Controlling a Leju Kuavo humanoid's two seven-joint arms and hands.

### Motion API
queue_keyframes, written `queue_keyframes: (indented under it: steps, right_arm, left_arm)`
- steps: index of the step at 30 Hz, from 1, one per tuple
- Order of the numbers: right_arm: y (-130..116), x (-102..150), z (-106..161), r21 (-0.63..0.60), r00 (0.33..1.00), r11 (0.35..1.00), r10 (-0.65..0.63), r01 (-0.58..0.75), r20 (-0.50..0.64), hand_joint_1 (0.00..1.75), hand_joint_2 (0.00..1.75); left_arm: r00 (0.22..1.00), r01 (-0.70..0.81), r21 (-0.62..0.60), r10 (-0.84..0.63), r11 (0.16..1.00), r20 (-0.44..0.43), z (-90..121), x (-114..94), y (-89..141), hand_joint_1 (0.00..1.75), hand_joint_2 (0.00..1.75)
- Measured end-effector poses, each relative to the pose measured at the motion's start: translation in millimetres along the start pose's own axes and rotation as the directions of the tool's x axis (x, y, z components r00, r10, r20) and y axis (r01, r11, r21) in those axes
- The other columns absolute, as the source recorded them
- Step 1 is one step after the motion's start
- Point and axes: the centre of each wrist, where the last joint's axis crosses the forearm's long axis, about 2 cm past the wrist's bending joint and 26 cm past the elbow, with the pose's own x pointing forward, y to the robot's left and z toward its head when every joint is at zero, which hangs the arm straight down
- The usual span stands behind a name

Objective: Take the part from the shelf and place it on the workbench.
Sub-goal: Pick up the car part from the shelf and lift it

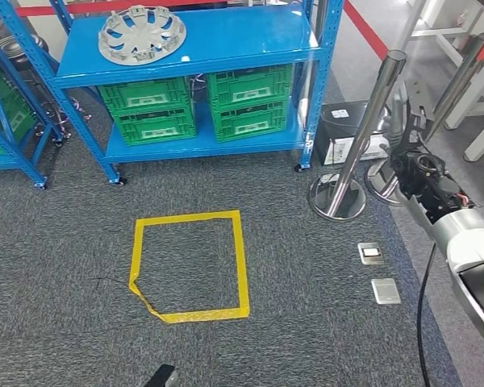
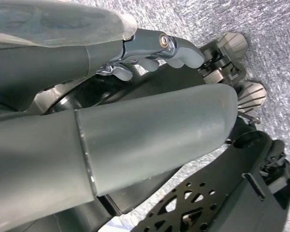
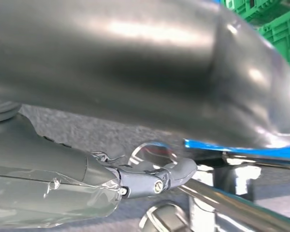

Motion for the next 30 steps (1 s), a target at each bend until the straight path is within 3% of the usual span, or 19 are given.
queue_keyframes:
  steps: [5, 9, 18, 25, 30]
  right_arm:
    - [9.1, 13.2, 0.2, 0.055, 0.996, 0.997, 0.056, -0.059, 0.069, 0.00, 0.00]
    - [30.0, 23.4, 1.9, 0.117, 0.991, 0.990, 0.070, -0.084, 0.112, 0.00, 0.00]
    - [106.2, 53.6, 13.0, 0.296, 0.974, 0.952, 0.010, -0.078, 0.226, 0.00, 0.00]
    - [173.9, 70.6, 37.5, 0.440, 0.956, 0.893, -0.049, -0.088, 0.290, 0.00, 0.00]
    - [208.3, 79.3, 54.4, 0.508, 0.940, 0.854, -0.073, -0.114, 0.333, 0.00, 0.00]
  left_arm:
    - [1.000, 0.017, 0.003, -0.017, 1.000, -0.002, 0.2, 3.8, 1.3, 0.00, 0.00]
    - [1.000, 0.022, -0.012, -0.022, 1.000, 0.006, 0.4, 8.0, 2.1, 0.00, 0.00]
    - [0.999, 0.041, -0.014, -0.040, 0.999, 0.036, 1.2, 17.9, 2.8, 0.00, 0.00]
    - [0.999, 0.017, -0.013, -0.016, 1.000, 0.036, 0.8, 11.5, -0.6, 0.00, 0.00]
    - [0.999, 0.003, -0.009, -0.002, 1.000, 0.034, 0.6, 8.5, -1.1, 0.00, 0.00]
